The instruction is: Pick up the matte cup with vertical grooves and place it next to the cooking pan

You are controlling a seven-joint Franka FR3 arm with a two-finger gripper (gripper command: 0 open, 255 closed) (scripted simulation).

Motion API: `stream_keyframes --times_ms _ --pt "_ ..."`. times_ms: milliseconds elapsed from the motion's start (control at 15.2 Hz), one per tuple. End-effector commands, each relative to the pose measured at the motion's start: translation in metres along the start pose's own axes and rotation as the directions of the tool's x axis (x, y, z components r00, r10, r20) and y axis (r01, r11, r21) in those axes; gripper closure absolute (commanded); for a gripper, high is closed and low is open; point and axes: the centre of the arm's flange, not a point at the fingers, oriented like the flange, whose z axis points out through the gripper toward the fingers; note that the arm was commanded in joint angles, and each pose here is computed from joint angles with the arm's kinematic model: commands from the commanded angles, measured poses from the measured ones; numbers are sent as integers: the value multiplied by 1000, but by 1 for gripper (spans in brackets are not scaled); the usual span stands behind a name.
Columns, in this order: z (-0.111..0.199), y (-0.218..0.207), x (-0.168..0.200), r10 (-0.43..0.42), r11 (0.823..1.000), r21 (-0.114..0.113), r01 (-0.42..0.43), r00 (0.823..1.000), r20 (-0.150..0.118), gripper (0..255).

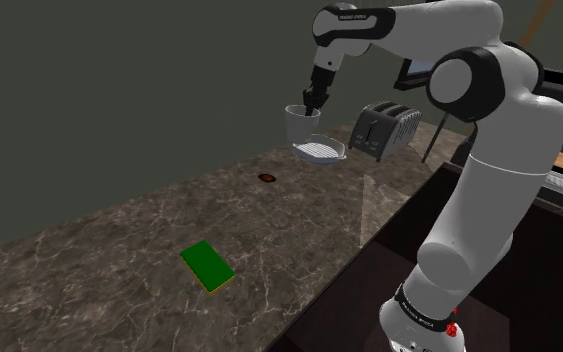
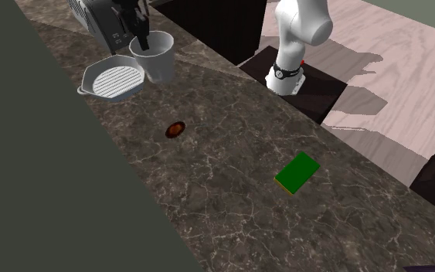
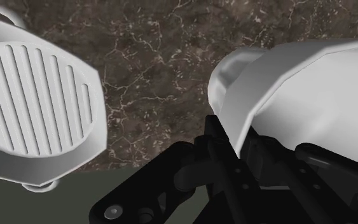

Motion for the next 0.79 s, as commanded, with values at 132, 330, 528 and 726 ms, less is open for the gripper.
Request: stream_keyframes --times_ms 132,330,528,726 --pt "13 12 -1 -2 1000 0 2 1000 0 255" --pt "29 15 -1 -2 1000 0 2 1000 0 255" --pt "44 18 -2 -2 1000 0 2 1000 0 255" --pt "60 21 -2 -2 1000 0 2 1000 0 255"
